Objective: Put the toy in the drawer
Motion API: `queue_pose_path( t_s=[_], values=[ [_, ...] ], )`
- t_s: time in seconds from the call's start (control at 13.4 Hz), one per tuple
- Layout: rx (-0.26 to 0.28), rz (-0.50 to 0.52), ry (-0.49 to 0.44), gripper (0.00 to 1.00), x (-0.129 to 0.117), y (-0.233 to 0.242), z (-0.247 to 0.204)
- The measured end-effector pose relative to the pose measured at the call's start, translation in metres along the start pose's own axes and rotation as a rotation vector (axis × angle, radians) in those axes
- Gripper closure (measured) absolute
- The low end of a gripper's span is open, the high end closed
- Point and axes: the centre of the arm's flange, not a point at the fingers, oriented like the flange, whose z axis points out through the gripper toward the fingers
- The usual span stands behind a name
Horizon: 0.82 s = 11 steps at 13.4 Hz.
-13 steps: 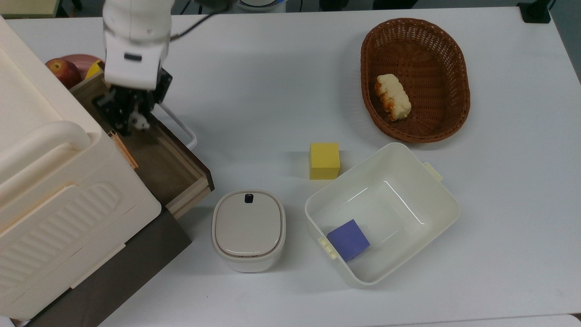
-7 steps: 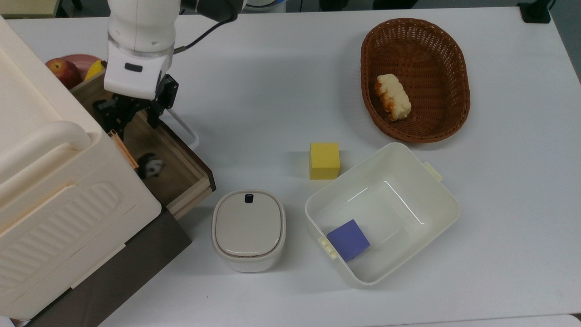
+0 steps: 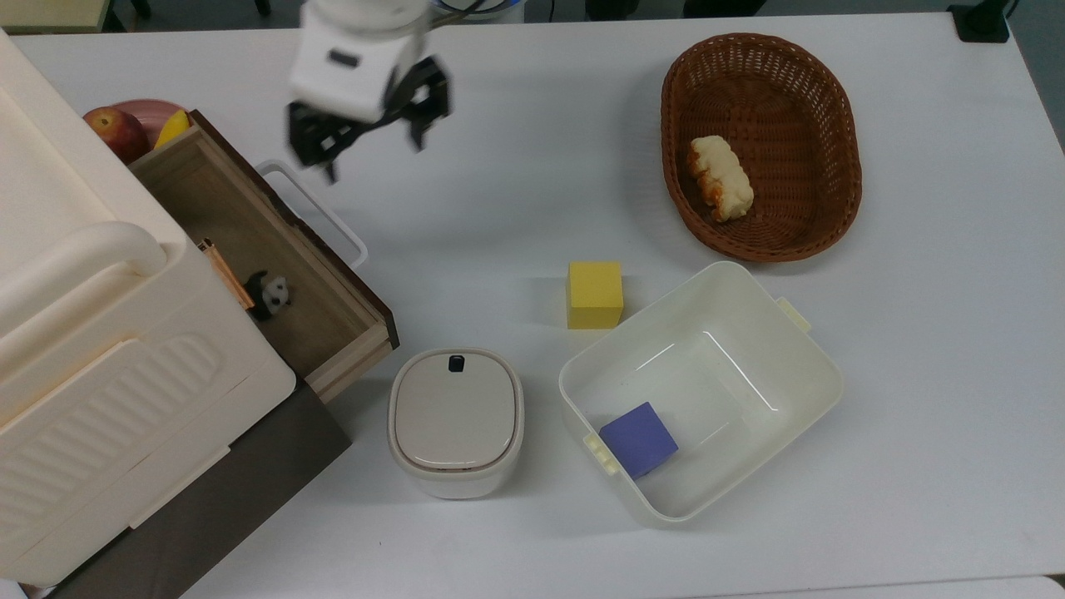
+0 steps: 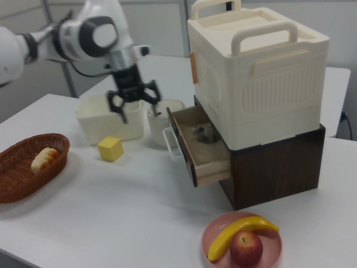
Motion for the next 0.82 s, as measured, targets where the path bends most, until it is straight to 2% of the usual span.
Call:
queue_pose_path(
  t_s=[0.15, 0.37, 0.52, 0.82],
  values=[
    [0.076, 0.180, -0.013, 0.00, 0.004, -0.041, -0.022],
    [0.113, 0.514, -0.015, 0.00, 0.008, -0.056, -0.031],
    [0.125, 0.612, -0.028, 0.00, 0.001, -0.044, -0.024],
    [0.137, 0.684, -0.030, 0.00, -0.016, -0.014, -0.019]
  ],
)
